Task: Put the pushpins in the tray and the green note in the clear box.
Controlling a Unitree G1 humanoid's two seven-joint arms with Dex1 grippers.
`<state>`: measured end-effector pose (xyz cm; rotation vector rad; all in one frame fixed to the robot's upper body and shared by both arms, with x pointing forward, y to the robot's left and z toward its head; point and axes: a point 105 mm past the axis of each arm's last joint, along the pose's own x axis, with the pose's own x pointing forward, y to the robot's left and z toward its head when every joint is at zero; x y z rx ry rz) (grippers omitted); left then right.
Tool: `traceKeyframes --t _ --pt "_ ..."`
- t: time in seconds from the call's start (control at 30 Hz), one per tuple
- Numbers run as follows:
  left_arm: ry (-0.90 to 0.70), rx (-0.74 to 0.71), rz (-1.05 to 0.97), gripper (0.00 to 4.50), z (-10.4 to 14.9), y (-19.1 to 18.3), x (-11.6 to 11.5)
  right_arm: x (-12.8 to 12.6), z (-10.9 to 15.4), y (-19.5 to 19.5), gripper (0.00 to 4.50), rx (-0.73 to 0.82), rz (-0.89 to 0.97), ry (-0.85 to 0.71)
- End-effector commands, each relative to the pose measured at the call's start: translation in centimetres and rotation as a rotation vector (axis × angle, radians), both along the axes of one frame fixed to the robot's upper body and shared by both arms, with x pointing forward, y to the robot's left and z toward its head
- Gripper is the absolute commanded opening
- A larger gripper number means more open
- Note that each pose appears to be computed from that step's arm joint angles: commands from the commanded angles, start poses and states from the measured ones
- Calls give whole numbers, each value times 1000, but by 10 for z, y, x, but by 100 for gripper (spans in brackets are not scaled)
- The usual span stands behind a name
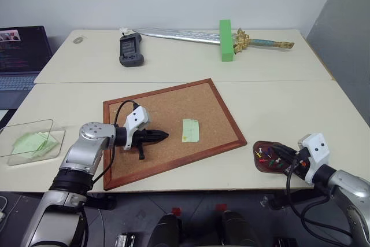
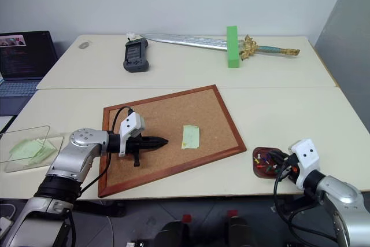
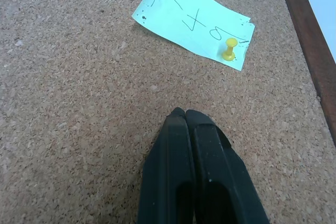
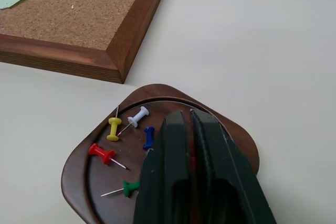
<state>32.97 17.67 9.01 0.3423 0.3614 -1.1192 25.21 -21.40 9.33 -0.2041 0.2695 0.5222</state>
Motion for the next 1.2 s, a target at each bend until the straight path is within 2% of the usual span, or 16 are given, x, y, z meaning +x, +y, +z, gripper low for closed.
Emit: traceKeyframes --t 0.03,0.07,0.1,0.6,1.0,1.2 --pt "17 37 6 0 -7 1 0 1 11 1 99 -7 11 -45" --pt "17 37 7 0 -7 2 0 1 11 1 127 -4 14 -45" --pt "16 37 8 0 -6 2 0 1 11 2 136 -4 16 -44" --pt "12 36 5 0 -5 1 1 1 10 2 136 -11 28 -40" --pt "9 38 6 0 -4 2 1 6 1 3 136 -102 26 -58" --pt "9 37 6 0 -5 2 0 8 5 -3 136 -108 14 -73"
